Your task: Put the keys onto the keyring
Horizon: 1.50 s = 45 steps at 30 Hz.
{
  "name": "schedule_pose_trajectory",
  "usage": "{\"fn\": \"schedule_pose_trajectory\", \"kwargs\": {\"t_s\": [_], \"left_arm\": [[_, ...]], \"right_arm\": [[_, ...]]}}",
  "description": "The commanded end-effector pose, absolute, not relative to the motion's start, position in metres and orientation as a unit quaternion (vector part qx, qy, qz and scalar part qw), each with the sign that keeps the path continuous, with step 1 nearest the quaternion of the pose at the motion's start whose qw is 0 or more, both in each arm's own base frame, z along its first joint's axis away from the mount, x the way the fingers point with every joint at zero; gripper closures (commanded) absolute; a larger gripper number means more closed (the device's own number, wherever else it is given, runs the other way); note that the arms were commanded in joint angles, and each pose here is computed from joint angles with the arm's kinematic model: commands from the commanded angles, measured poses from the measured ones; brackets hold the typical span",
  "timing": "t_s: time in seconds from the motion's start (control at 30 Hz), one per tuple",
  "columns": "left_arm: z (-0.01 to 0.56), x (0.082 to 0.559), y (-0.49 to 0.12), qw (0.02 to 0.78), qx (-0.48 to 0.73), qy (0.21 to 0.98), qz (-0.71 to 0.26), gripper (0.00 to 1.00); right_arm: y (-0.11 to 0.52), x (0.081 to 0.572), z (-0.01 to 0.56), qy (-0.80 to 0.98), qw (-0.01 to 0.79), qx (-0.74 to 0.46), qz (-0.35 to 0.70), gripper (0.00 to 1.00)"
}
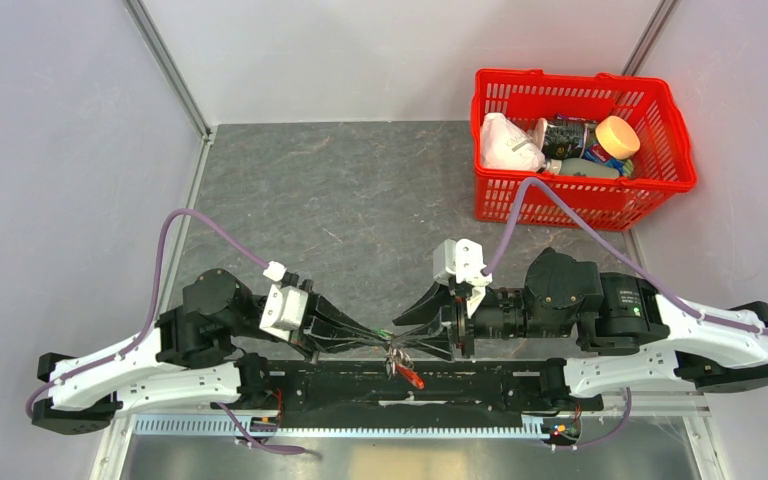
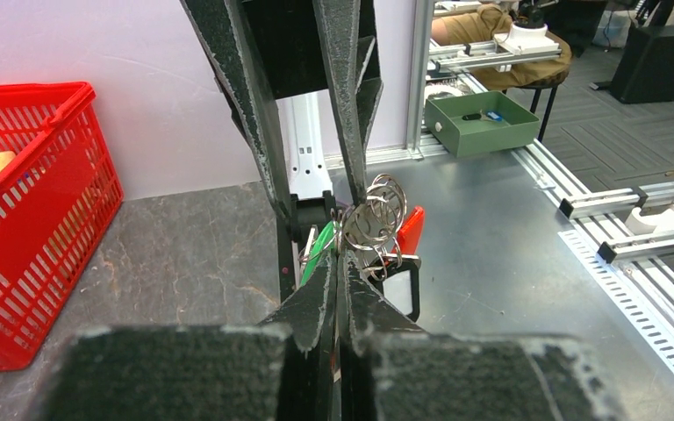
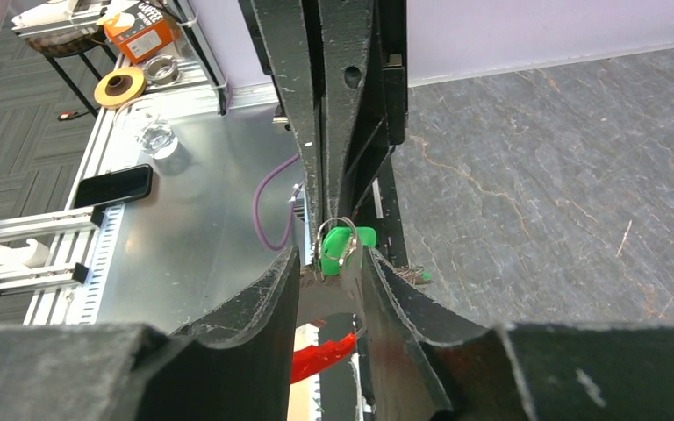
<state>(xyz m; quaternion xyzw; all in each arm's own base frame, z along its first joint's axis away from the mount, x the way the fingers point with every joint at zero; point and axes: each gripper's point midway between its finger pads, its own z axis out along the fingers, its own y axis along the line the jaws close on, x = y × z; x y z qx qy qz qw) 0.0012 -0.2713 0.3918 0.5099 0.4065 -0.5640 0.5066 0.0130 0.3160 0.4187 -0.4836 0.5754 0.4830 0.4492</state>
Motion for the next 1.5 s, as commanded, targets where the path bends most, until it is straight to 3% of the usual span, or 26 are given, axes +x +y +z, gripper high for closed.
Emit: {"fn": "schedule_pose_trajectory", "kwargs": {"t_s": [0.0,1.47], "left_arm": [[0.421,-0.005,-0.265,0.526,0.49,0.369,-0.589,0.98],[0.421,-0.002,-0.261,0.536,0.478,0.374,-0.586,0.98]], "right_arm": [[0.316,0.022,0.448,0.557,0.489,-0.458,0.49,0.6],[0.326,0.002,0.442,0.537,0.454,-0.489,0.517,0.55]]}}
